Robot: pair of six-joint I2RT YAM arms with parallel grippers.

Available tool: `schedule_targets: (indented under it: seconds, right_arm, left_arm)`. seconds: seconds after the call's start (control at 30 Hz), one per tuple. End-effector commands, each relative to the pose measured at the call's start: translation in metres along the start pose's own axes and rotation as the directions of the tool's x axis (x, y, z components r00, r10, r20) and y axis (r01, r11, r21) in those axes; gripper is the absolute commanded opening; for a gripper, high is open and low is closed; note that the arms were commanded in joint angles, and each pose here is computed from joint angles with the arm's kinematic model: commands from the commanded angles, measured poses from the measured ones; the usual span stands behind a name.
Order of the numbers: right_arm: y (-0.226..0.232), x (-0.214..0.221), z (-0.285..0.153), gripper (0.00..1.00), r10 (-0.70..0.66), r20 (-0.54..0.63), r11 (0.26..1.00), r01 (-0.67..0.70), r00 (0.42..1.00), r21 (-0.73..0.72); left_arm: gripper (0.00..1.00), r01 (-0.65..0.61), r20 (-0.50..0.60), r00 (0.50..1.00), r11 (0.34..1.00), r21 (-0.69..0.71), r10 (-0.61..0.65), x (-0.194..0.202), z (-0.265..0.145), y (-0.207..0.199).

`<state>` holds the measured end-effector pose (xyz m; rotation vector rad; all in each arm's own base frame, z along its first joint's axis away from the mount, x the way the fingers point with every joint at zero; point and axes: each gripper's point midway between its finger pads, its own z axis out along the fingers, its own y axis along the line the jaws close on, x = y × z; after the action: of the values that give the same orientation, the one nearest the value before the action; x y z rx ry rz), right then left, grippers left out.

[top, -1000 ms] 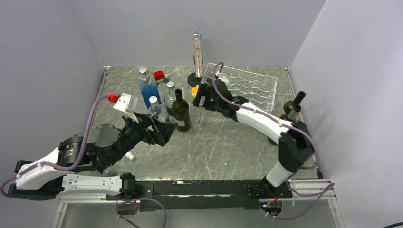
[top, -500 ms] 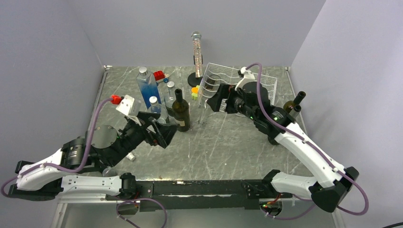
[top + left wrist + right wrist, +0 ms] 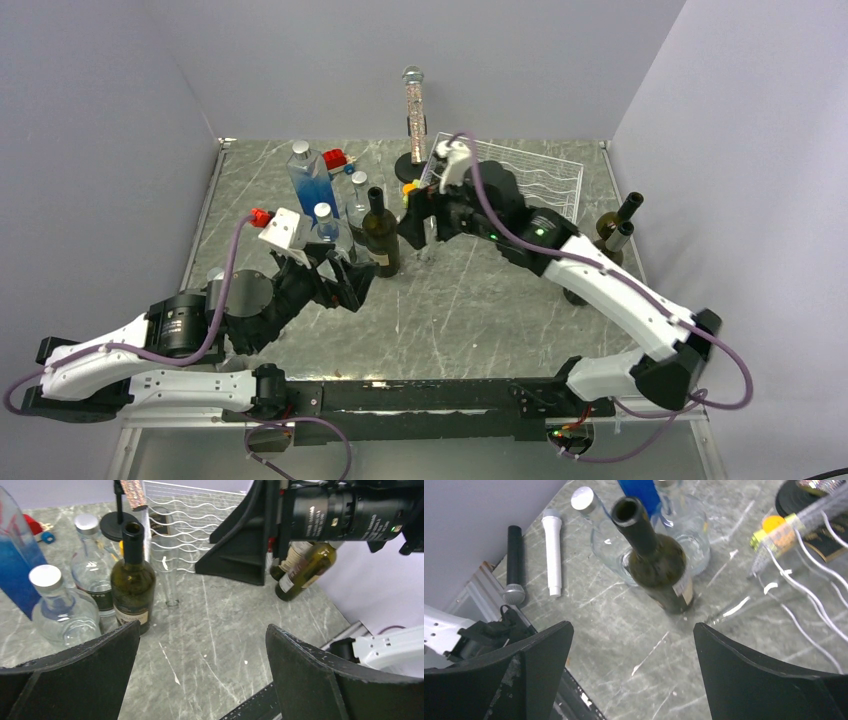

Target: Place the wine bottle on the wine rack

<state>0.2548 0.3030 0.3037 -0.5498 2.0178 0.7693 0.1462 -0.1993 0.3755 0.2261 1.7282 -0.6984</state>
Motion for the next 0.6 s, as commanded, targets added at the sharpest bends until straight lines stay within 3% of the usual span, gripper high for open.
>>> schedule_targets:
  seconds: [0.0,0.1,0.13,0.23,0.57]
  right_arm:
    - [0.017,-0.046,0.03,0.94,-0.126,0.126,0.992,0.129,0.984,-0.013]
    - [0.016,-0.053,0.051,0.87,-0.149,0.117,0.989,0.147,0.982,0.023]
    - [0.013,-0.054,0.057,0.78,-0.156,0.113,0.988,0.152,0.981,0.041]
    - [0.011,-0.051,0.073,0.7,-0.166,0.093,0.986,0.162,0.982,0.049]
    - [0.01,-0.045,0.118,0.59,-0.171,0.063,0.985,0.168,0.983,0.043]
  left_arm:
    - [0.99,0.022,0.041,0.999,0.994,-0.108,-0.018,-0.02,0.0,0.012]
    - [0.99,0.068,0.057,0.997,0.988,-0.138,-0.06,-0.024,0.0,0.017]
    - [0.99,0.082,0.064,0.995,0.987,-0.135,-0.074,-0.024,-0.001,0.018]
    - [0.99,0.12,0.093,0.99,0.986,-0.112,-0.11,-0.026,-0.003,0.019]
    - [0.99,0.132,0.093,0.988,0.984,-0.123,-0.121,-0.034,-0.01,0.025]
